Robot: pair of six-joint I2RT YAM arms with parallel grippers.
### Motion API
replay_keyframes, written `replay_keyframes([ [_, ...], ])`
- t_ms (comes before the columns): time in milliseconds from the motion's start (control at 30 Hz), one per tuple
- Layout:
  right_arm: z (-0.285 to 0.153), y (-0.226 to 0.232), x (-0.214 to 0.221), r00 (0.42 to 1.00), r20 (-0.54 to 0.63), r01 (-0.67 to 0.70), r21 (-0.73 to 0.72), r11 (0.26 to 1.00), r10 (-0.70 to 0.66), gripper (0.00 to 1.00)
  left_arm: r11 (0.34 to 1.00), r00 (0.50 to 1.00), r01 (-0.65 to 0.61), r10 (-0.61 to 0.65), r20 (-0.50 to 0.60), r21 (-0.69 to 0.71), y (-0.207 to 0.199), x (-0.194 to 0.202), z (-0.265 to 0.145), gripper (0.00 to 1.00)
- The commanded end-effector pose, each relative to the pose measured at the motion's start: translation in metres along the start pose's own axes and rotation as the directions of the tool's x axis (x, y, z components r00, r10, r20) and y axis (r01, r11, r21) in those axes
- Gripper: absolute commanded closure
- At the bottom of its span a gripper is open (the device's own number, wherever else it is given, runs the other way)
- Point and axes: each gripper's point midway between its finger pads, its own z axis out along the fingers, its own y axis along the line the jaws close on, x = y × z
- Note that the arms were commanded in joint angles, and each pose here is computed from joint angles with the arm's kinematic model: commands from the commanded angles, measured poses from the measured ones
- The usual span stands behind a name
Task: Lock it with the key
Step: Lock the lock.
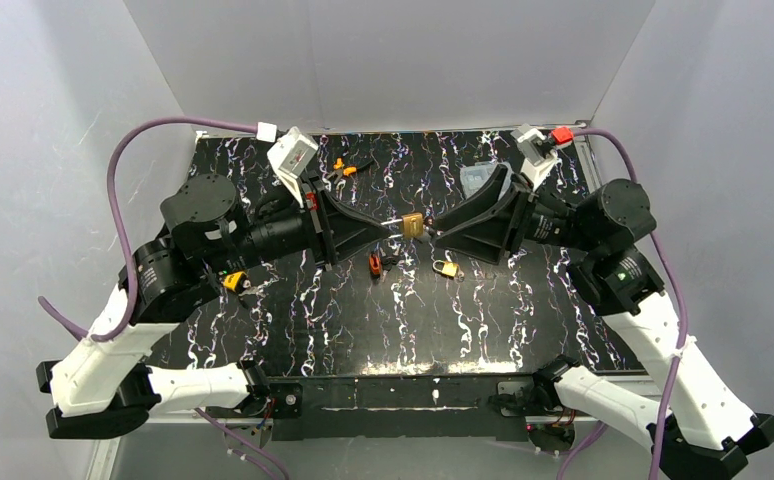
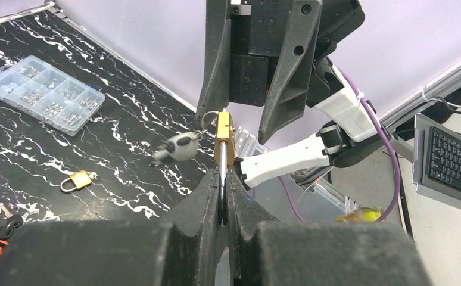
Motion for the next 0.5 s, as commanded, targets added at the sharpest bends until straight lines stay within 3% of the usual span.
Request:
replay_keyframes([
  [0, 0.0032, 0.0094, -0.0146, 0.999, 0.035, 0.038, -0.039, 0.999, -0.037, 0.39, 1.000, 0.999, 0.000, 0.000, 0.037, 0.012, -0.0062, -0.0132, -0.0033, 1.00],
  [200, 0.0060, 0.0082, -0.0173, 0.999, 0.038, 0.037, -0.043, 0.998, -0.036, 0.45, 1.000, 0.999, 0.001, -0.001, 0.033, 0.011, -0.0058, -0.0127, -0.0023, 1.00],
  [467, 0.0061, 0.0075, -0.0144, 0.999, 0.027, 0.028, -0.050, 0.998, -0.026, 0.64, 1.000, 1.000, 0.003, -0.003, 0.025, 0.010, -0.0052, -0.0112, 0.0005, 1.00],
])
